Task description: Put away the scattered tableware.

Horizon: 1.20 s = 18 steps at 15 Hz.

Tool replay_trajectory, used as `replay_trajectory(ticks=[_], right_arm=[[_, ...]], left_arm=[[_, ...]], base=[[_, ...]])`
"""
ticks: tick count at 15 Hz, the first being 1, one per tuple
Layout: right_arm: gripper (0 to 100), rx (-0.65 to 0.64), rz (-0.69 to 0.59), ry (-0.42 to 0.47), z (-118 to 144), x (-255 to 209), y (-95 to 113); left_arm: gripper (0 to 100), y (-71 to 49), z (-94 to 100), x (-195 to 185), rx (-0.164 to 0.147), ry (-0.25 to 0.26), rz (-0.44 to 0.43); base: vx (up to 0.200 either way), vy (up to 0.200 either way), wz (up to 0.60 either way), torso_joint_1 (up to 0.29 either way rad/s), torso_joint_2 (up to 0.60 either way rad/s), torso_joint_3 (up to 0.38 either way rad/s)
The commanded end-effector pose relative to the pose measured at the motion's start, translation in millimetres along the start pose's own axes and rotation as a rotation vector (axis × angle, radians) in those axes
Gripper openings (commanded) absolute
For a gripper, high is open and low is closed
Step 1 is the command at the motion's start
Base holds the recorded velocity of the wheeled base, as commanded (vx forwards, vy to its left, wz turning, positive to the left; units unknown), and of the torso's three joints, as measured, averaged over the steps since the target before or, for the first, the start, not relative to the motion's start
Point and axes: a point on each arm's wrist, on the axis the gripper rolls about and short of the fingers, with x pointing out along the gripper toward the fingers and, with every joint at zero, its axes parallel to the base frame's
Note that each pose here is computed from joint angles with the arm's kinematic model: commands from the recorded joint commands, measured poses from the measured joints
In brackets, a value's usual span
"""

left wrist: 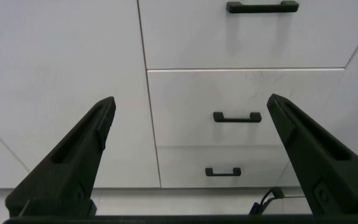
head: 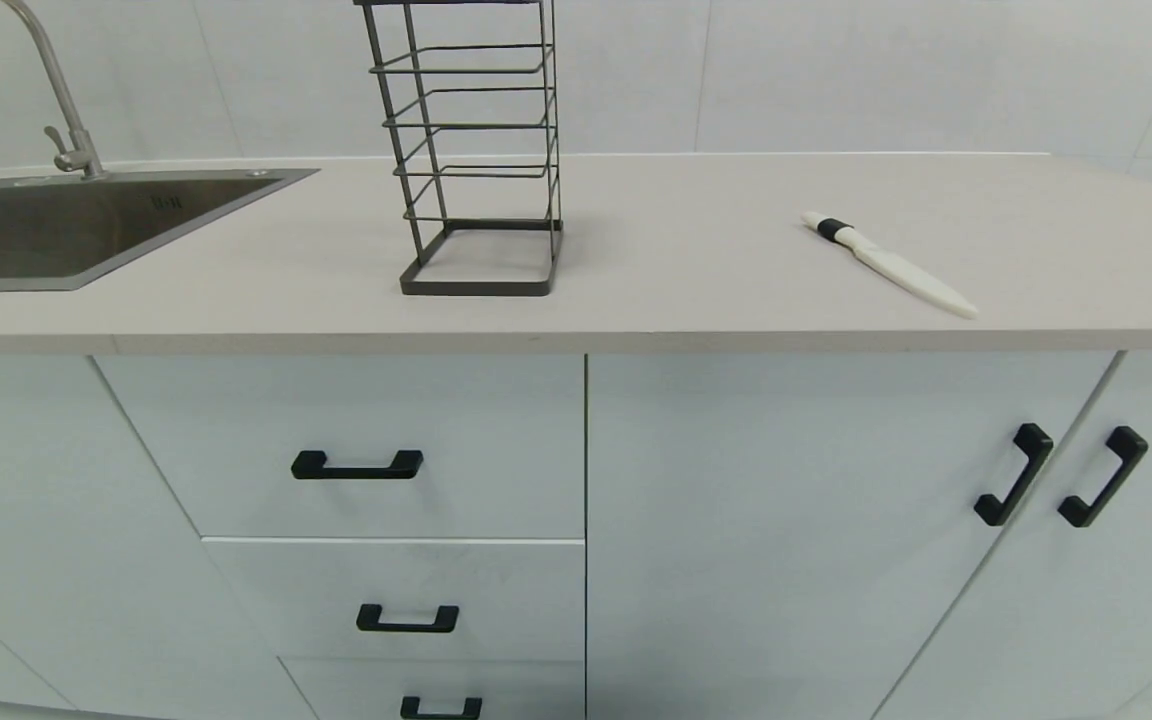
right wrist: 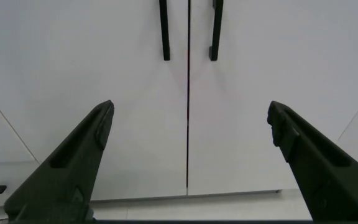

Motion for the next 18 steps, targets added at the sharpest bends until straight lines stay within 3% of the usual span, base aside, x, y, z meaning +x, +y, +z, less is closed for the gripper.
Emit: replay_trajectory(ticks=[1, 5, 10, 18], right_arm=[[100, 0.0, 0.0, 0.001, 0.1, 0.1, 0.0], [100, 0.0, -0.001, -0.001, 0.0, 0.0, 0.0], [100, 0.0, -0.001, 0.001, 0.1, 0.1, 0.0], [100, 0.001, -0.001, 0.001, 0.1, 0.1, 0.0]], left_arm=[[100, 0.0, 0.0, 0.1, 0.0, 0.001, 0.001], [100, 0.0, 0.0, 0.1, -0.002, 0.001, 0.001], [100, 0.0, 0.0, 0.1, -0.002, 0.001, 0.001], [100, 0.0, 0.0, 0.1, -0.005, 0.001, 0.001]], base=[[0.0, 0.0, 0.0, 0.0, 0.0, 0.0], [0.0, 0.0, 0.0, 0.026, -0.04, -0.008], [0.0, 0.0, 0.0, 0.226, -0.13, -0.132], [0.0, 0.0, 0.0, 0.204, -0.57, -0.209]])
